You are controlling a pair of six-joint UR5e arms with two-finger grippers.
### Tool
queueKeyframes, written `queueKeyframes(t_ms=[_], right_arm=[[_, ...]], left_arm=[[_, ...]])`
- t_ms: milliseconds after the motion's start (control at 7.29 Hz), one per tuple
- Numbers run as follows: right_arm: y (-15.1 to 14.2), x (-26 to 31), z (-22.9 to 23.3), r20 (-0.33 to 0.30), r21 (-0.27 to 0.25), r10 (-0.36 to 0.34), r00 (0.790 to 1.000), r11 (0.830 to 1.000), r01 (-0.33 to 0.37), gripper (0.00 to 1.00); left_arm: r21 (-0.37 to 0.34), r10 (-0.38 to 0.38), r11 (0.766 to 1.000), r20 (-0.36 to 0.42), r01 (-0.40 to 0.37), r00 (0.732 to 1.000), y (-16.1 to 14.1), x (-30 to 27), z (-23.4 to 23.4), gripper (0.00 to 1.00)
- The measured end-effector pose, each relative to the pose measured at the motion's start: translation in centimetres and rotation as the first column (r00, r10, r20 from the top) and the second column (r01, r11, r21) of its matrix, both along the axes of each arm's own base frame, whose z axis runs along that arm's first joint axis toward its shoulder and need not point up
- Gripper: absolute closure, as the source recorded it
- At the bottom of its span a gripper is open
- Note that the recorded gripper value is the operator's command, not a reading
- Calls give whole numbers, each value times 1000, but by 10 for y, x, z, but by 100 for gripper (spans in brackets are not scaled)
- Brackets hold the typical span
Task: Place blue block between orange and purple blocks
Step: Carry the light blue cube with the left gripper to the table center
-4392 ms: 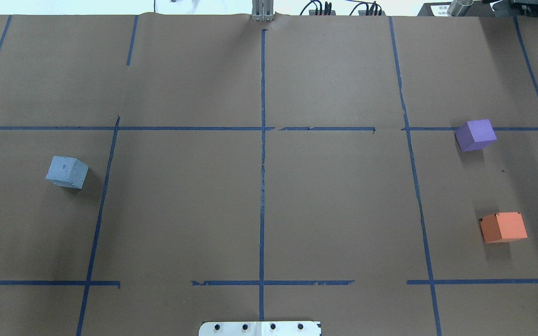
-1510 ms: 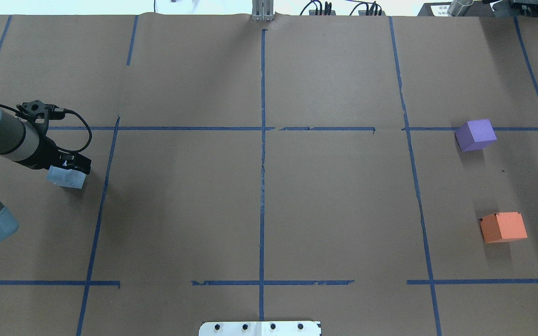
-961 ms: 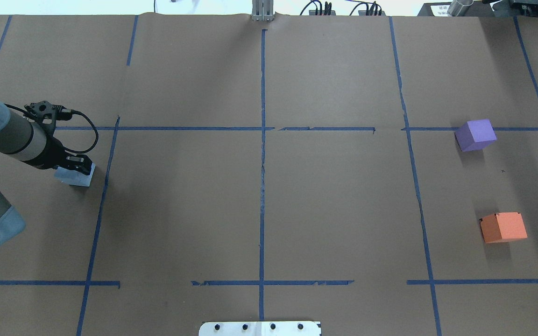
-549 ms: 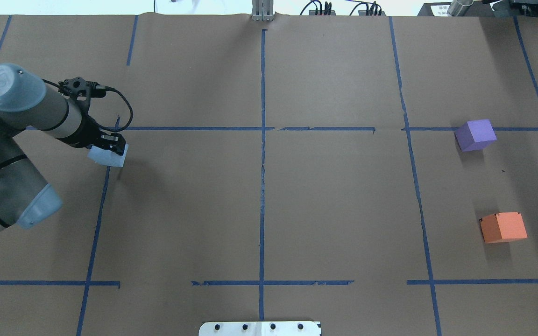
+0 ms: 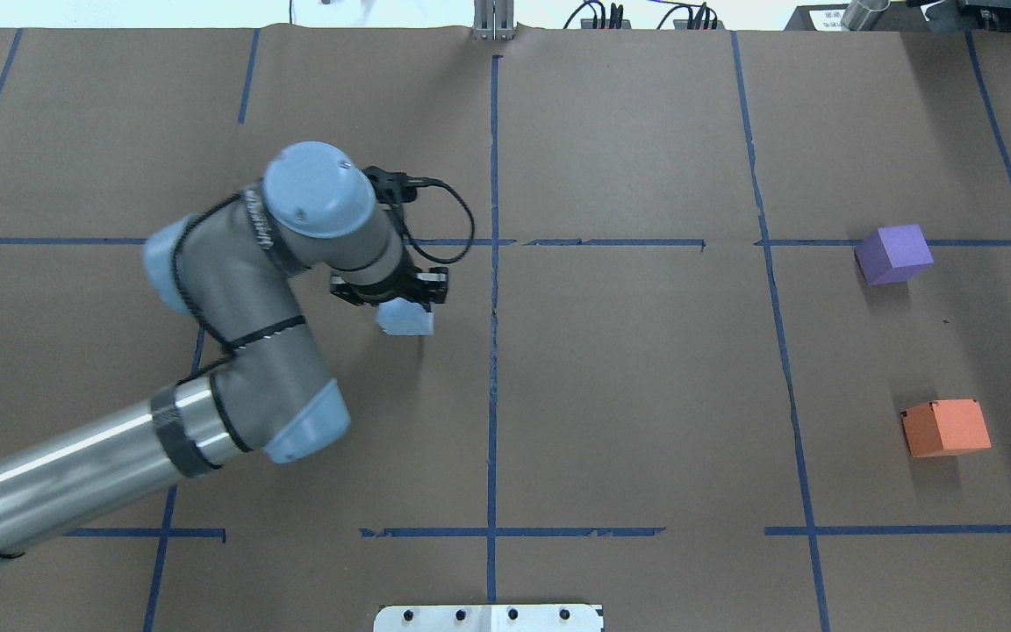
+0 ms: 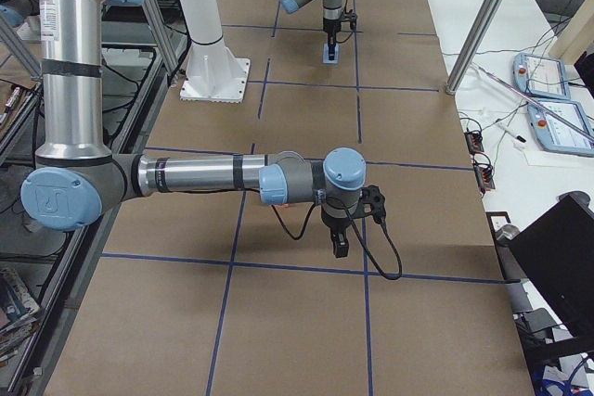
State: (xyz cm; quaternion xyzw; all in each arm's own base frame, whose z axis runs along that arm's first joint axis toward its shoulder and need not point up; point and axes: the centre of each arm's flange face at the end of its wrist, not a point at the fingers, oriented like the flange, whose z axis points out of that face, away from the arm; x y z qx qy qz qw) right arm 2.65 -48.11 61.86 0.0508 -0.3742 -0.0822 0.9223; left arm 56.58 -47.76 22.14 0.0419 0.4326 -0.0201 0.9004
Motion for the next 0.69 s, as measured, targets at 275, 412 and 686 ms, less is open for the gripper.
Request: queueKeyframes(t_ms=[275,412,686], right_arm=[[1,0,1,0,-4,1,1000,1000,-1,0],[1,0,2,0,-5,1,1000,1000,-1,0],[1,0,2,0,-7,1,1000,1000,-1,0]], left_arm=[[-6,-15,1000,12,15,1000,17,64,-41,0],[-2,-24,1000,28,25,999,24,79,-44,0],[-2,-52,999,40,52,998,27,85,-44,0]])
